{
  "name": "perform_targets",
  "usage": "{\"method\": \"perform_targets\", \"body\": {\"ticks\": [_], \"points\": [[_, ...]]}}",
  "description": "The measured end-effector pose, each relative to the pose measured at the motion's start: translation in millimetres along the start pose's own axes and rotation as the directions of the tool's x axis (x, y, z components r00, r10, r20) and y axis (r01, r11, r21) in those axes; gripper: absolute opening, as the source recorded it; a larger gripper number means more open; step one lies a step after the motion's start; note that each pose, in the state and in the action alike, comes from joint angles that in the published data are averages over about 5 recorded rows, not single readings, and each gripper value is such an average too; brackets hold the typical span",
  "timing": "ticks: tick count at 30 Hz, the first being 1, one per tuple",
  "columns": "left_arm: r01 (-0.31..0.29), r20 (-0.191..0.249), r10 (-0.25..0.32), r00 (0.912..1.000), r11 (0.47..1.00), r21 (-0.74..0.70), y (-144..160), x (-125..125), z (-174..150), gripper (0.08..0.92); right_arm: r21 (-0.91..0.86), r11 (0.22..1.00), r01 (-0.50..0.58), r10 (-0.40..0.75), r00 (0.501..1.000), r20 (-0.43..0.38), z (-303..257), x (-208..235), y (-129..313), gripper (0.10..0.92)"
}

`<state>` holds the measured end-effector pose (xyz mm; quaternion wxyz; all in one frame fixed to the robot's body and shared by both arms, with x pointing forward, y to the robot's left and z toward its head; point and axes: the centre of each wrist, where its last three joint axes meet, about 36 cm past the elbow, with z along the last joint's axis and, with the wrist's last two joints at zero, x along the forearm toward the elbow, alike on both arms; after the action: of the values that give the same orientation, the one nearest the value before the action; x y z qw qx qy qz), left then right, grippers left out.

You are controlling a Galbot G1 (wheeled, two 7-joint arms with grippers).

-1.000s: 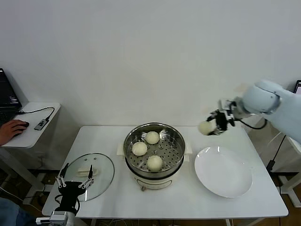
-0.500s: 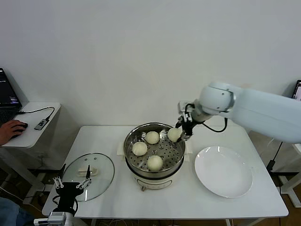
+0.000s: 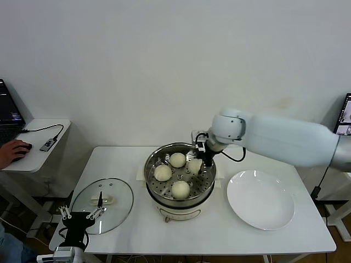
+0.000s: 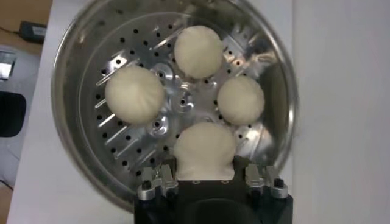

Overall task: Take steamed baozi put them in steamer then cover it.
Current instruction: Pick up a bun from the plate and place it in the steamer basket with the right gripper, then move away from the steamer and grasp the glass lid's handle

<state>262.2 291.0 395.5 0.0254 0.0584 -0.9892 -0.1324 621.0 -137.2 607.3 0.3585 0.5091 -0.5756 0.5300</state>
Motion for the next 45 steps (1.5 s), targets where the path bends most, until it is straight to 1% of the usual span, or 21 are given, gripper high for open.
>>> {"method": "perform_targets", "body": {"ticks": [6,9,12,17,19,26,31,35,38,41,45], "points": [[0.002,0.0,-0.002,1.0,1.0,0.001,-0.2,-0.7,0.4,0.823,0.001,1.0,0.011,-0.011,1.0,-0.009,-1.1,-16.8,2.1,0.577],[0.002,0.0,-0.002,1.0,1.0,0.001,-0.2,-0.8,0.5,0.823,0.003,1.0,0.015,-0.015,1.0,-0.011,-0.1,-22.6,3.5,0.592],[0.001,0.0,-0.001,1.0,1.0,0.001,-0.1,-1.0,0.6,0.823,0.005,1.0,0.015,-0.015,1.0,-0.011,0.7,-26.0,4.7,0.653],[0.001,0.001,-0.001,1.0,1.0,0.001,0.5,-2.2,0.1,0.823,-0.001,1.0,0.009,-0.009,1.0,-0.004,2.1,-22.8,4.5,0.786],[0.001,0.002,-0.001,1.0,1.0,0.001,0.5,-3.0,-0.2,0.823,-0.005,1.0,0.003,-0.003,1.0,0.004,3.3,-17.0,4.4,0.809],[-0.002,0.003,0.002,1.0,1.0,0.0,1.0,-6.3,0.3,0.823,-0.011,0.999,-0.048,0.048,0.997,0.065,14.1,17.1,11.8,0.823],[-0.009,0.002,0.009,1.0,1.0,-0.006,1.9,-7.0,3.6,0.823,-0.068,0.988,-0.14,0.149,0.978,0.148,41.0,33.2,31.3,0.823],[-0.019,0.001,0.019,0.9998,1.0,-0.011,0.9,-6.7,6.4,0.823,-0.146,0.96,-0.238,0.269,0.931,0.248,70.6,34.9,56.7,0.823],[-0.026,0.004,0.026,0.9997,1.0,-0.01,-1.0,-7.0,7.2,0.823,-0.213,0.927,-0.309,0.366,0.869,0.333,89.4,30.3,78.5,0.823],[-0.035,0.008,0.035,0.9994,0.999,-0.006,-3.4,-6.6,8.1,0.823,-0.289,0.881,-0.375,0.468,0.784,0.408,105.2,22.8,98.3,0.823],[-0.046,0.008,0.046,0.9989,0.999,-0.004,-7.0,-4.8,10.9,0.823,-0.388,0.806,-0.447,0.591,0.646,0.484,120.9,10.1,120.3,0.823]]}}
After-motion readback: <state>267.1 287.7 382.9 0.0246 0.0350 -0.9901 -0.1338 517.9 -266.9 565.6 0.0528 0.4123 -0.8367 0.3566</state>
